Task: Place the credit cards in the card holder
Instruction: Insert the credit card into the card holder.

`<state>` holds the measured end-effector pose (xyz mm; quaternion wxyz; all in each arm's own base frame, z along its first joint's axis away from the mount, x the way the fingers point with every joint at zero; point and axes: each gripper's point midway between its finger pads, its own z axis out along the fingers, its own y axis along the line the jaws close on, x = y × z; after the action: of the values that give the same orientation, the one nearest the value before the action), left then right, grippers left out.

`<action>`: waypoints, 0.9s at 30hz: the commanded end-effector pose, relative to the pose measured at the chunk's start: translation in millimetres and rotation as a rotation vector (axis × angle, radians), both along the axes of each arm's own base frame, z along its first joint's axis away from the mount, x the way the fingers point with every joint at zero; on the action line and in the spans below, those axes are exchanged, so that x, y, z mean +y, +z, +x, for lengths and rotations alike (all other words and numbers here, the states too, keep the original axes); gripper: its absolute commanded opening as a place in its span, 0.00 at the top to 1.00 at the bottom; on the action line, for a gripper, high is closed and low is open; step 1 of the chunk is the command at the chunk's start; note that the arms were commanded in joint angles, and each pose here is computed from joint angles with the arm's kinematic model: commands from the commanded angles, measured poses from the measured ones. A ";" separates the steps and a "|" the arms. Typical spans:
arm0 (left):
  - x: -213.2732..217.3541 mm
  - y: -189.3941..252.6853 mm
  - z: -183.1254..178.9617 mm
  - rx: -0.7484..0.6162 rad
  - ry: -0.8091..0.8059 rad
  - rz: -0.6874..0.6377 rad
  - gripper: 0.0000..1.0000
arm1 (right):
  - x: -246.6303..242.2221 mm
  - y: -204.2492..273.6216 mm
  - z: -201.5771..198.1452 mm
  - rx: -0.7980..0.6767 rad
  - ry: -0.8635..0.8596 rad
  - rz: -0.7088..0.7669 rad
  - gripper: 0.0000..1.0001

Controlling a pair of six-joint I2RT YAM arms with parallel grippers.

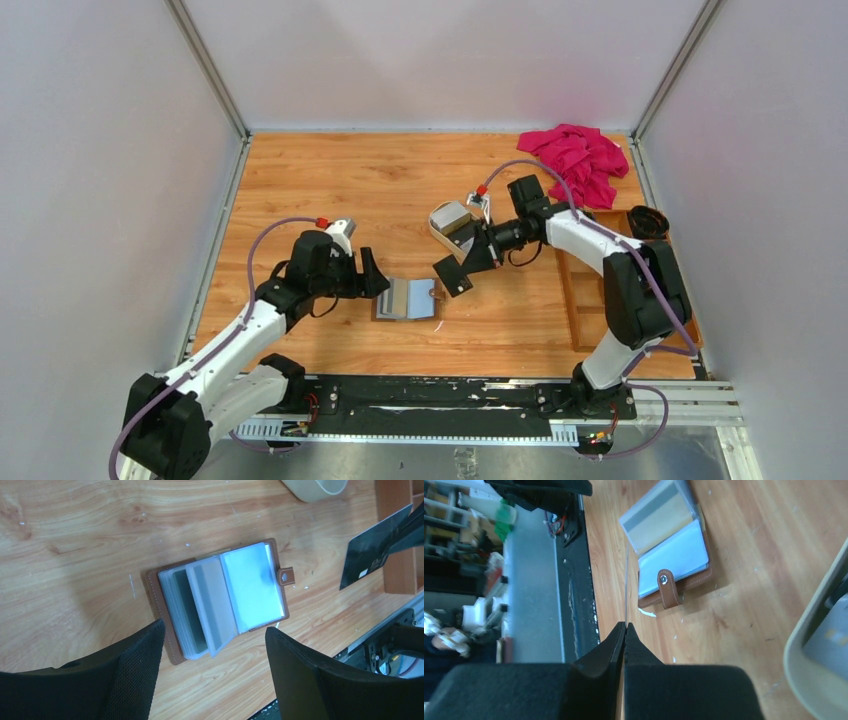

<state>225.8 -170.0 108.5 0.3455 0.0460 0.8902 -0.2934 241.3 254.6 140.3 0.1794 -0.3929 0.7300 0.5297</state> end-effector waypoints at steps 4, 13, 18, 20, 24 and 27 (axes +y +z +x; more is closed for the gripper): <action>-5.3 -13.6 13.2 0.004 0.075 -0.075 0.27 | 23.3 -4.7 -2.7 0.289 -0.216 0.074 1.00; -2.6 -48.7 13.9 0.101 0.116 -0.032 0.46 | 52.7 -37.9 -27.8 0.467 -0.220 -0.024 1.00; 1.6 -71.5 6.4 0.164 0.133 0.014 0.59 | 58.9 -53.7 -29.9 0.518 -0.280 -0.083 1.00; 1.7 -79.1 2.9 0.185 0.134 0.029 0.62 | 61.6 -58.3 -32.0 0.532 -0.287 -0.100 1.00; 1.5 -92.0 -4.4 0.215 0.130 0.062 0.67 | 64.4 -69.0 -33.1 0.532 -0.316 -0.144 1.00; 2.7 -98.6 -8.6 0.231 0.128 0.078 0.72 | 63.0 -79.6 -32.3 0.535 -0.354 -0.190 1.00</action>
<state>226.1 -175.0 27.7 0.2711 -0.0287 0.9248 -0.2653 211.4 316.6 79.5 0.0432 -0.1469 0.8287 0.5384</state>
